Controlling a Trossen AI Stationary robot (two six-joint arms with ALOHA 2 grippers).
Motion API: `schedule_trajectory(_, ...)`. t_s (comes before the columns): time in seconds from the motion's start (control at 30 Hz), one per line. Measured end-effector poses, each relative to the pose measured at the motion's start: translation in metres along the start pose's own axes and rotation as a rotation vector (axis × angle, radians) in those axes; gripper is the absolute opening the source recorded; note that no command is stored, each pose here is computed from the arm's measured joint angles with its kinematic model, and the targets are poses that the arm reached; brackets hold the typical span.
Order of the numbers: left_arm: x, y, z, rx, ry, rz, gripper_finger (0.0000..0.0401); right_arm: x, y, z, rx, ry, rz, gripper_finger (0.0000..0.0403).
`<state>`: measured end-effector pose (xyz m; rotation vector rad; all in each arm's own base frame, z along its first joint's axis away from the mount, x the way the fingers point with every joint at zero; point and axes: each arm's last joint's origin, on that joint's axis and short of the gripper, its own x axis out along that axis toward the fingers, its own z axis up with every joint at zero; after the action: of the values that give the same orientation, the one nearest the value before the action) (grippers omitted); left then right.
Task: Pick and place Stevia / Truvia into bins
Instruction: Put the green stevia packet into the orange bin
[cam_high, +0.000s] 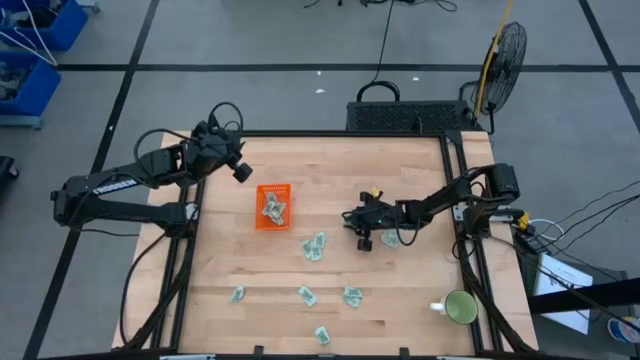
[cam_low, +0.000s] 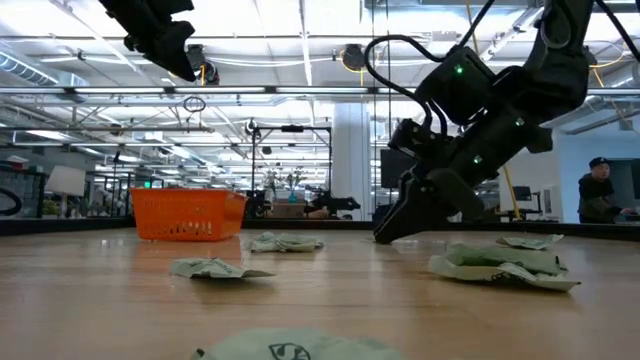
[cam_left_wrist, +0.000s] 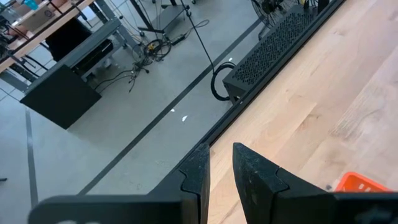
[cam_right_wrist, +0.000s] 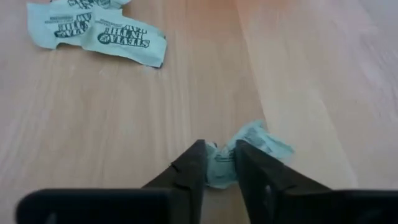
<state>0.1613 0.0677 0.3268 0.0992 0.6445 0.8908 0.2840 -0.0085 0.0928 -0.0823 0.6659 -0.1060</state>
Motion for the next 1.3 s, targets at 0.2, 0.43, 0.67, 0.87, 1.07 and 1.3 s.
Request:
schedule_trajectory(0.2, 0.000, 0.000, 0.000, 0.001, -0.001, -0.001, 0.0076, -0.002, 0.000, 0.044, -0.057, -0.341, 0.060, 0.0027)
schedule_trajectory(0.43, 0.000, 0.000, 0.000, 0.001, -0.003, -0.001, 0.0076, -0.001, -0.010, 0.107, -0.160, -0.540, 0.016, 0.0005)
schedule_trajectory(0.67, 0.000, 0.000, 0.006, 0.001, -0.057, -0.001, 0.0076, -0.003, -0.021, 0.161, -0.185, -0.591, 0.102, 0.0016)
schedule_trajectory(0.87, 0.000, 0.000, 0.010, -0.010, -0.088, 0.001, 0.0076, 0.019, -0.019, 0.168, -0.205, -0.577, 0.100, 0.0019)
schedule_trajectory(1.07, -0.001, 0.000, 0.012, -0.024, -0.111, -0.011, 0.0076, 0.059, -0.018, 0.164, -0.193, -0.533, 0.107, 0.0019)
schedule_trajectory(1.3, -0.001, -0.001, 0.014, -0.029, -0.125, -0.048, 0.0076, 0.105, -0.018, 0.152, -0.118, -0.474, 0.125, 0.0020)
